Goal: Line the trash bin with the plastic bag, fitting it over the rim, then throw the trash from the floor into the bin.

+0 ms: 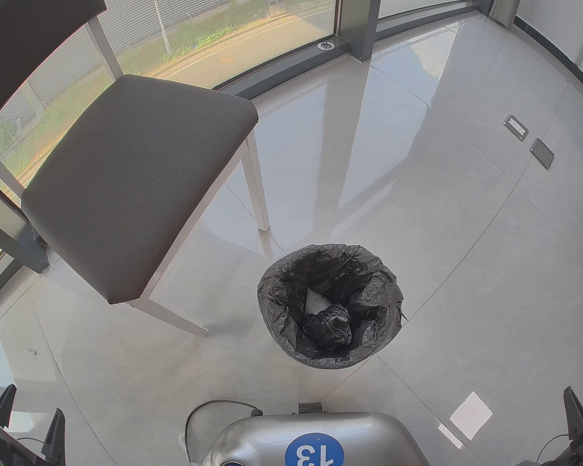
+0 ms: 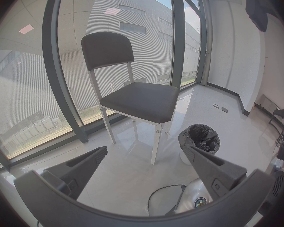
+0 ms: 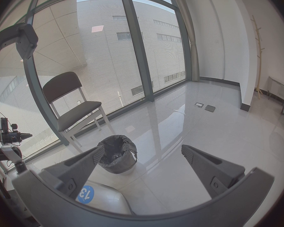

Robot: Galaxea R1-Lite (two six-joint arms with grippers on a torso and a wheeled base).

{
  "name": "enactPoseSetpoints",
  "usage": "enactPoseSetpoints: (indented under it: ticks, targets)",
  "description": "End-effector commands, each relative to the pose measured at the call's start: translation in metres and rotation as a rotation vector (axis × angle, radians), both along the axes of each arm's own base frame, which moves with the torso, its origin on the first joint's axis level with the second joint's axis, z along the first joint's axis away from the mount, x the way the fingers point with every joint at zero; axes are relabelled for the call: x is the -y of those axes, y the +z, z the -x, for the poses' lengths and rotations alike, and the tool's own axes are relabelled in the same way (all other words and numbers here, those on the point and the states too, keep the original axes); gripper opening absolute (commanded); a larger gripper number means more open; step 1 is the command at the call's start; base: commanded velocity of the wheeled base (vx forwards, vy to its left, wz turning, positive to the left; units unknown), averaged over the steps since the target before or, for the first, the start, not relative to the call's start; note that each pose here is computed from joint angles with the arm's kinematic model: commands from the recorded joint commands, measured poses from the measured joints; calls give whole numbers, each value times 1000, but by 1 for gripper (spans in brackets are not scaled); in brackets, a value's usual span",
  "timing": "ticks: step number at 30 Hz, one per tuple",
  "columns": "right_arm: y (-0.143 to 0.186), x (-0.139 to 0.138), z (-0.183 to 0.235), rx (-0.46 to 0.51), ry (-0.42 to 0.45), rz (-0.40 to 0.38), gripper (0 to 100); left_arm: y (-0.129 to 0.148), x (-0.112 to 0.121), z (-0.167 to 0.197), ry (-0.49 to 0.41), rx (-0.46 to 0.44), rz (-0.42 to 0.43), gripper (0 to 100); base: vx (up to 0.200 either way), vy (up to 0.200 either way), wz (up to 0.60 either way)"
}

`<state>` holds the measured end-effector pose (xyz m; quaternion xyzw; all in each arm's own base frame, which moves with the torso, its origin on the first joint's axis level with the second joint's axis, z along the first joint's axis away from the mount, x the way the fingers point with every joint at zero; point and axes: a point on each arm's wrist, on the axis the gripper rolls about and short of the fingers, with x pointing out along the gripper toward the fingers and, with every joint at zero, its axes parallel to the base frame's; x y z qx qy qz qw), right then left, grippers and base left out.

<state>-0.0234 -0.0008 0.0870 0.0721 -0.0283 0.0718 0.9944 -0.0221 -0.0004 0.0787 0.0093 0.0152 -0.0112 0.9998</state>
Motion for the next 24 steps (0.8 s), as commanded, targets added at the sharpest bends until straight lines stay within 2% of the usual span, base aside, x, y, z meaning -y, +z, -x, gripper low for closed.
enactPoseSetpoints:
  ticks: [1, 6, 8, 11, 12, 13, 14, 15, 21, 24]
  targets:
    - [-4, -1, 0, 1, 31, 6, 100, -3, 0, 1, -2, 14, 2, 100, 0, 0, 0]
    - [-4, -2, 0, 11, 69, 33, 100, -3, 0, 1, 1, 18, 1, 100, 0, 0, 0]
    - [-3, -2, 0, 25, 94, 67, 100, -3, 0, 1, 2, 18, 1, 100, 0, 0, 0]
    - [-3, -2, 0, 37, 86, 129, 100, -3, 0, 1, 4, 18, -1, 100, 0, 0, 0]
    - [-4, -2, 0, 47, 53, 204, 100, -3, 0, 1, 4, 18, -3, 100, 0, 0, 0]
    - [-4, -1, 0, 50, 22, 240, 100, -3, 0, 1, 4, 18, -6, 100, 0, 0, 0]
    - [-4, -1, 0, 50, 22, 240, 100, -3, 0, 1, 4, 18, -6, 100, 0, 0, 0]
    - [-4, 0, 0, 42, -28, 267, 100, -3, 0, 1, 5, 19, -9, 100, 0, 0, 0]
    - [-4, 2, 0, 22, -96, 226, 100, -3, 0, 1, 7, 31, -1, 100, 0, 0, 0]
    - [-4, 2, 0, 28, -91, 238, 100, -3, 0, 1, 4, 31, 1, 100, 0, 0, 0]
